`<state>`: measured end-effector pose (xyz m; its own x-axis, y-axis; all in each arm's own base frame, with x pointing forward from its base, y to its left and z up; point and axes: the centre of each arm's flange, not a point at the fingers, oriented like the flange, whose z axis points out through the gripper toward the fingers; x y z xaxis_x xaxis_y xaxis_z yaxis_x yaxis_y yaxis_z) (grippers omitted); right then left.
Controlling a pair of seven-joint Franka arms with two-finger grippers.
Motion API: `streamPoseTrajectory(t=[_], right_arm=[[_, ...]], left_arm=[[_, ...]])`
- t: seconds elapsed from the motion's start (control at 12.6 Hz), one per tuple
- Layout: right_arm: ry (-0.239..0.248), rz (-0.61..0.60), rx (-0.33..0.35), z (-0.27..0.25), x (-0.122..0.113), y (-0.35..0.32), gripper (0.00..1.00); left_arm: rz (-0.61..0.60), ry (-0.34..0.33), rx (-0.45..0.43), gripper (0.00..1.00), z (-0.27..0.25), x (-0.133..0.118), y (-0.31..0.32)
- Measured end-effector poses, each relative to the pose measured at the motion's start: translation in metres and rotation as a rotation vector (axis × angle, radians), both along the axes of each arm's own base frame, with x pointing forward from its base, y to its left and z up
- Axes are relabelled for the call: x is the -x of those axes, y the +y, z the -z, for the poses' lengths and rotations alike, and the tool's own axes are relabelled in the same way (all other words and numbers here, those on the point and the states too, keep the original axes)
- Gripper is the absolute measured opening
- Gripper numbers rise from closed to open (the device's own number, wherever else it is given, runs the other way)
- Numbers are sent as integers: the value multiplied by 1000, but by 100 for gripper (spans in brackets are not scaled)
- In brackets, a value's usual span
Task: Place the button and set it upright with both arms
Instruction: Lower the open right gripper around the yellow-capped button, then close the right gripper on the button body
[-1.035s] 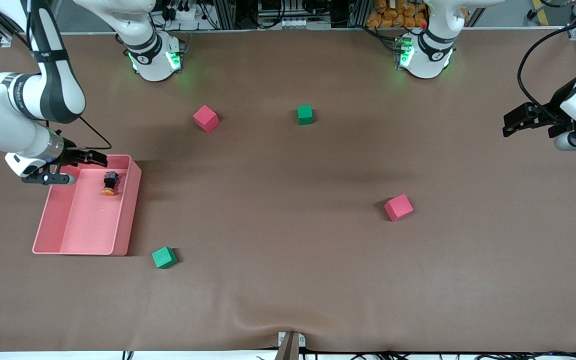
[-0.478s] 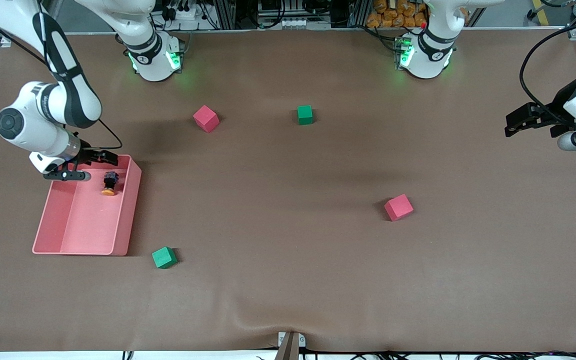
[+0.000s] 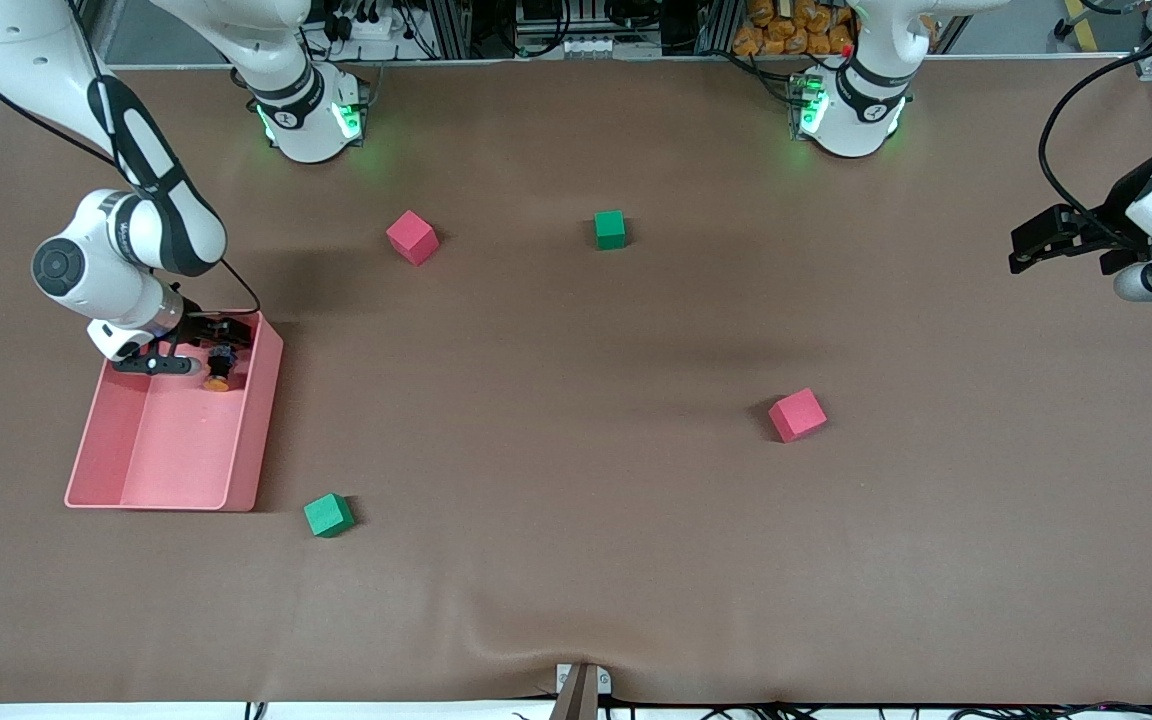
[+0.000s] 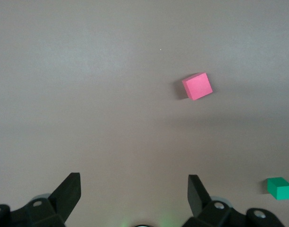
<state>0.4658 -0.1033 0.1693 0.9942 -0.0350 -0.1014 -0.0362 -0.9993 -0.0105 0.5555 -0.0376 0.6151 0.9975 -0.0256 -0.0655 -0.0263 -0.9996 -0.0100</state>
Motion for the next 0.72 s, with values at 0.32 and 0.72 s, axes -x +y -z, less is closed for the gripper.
streamPoseTrajectory(t=[0.32, 0.72], right_arm=[[-5, -4, 0, 6, 0, 2, 100], [-5, -7, 0, 6, 0, 2, 100]], left_arm=[[2, 0, 0, 100, 0, 0, -1], [-3, 0, 0, 100, 0, 0, 2]])
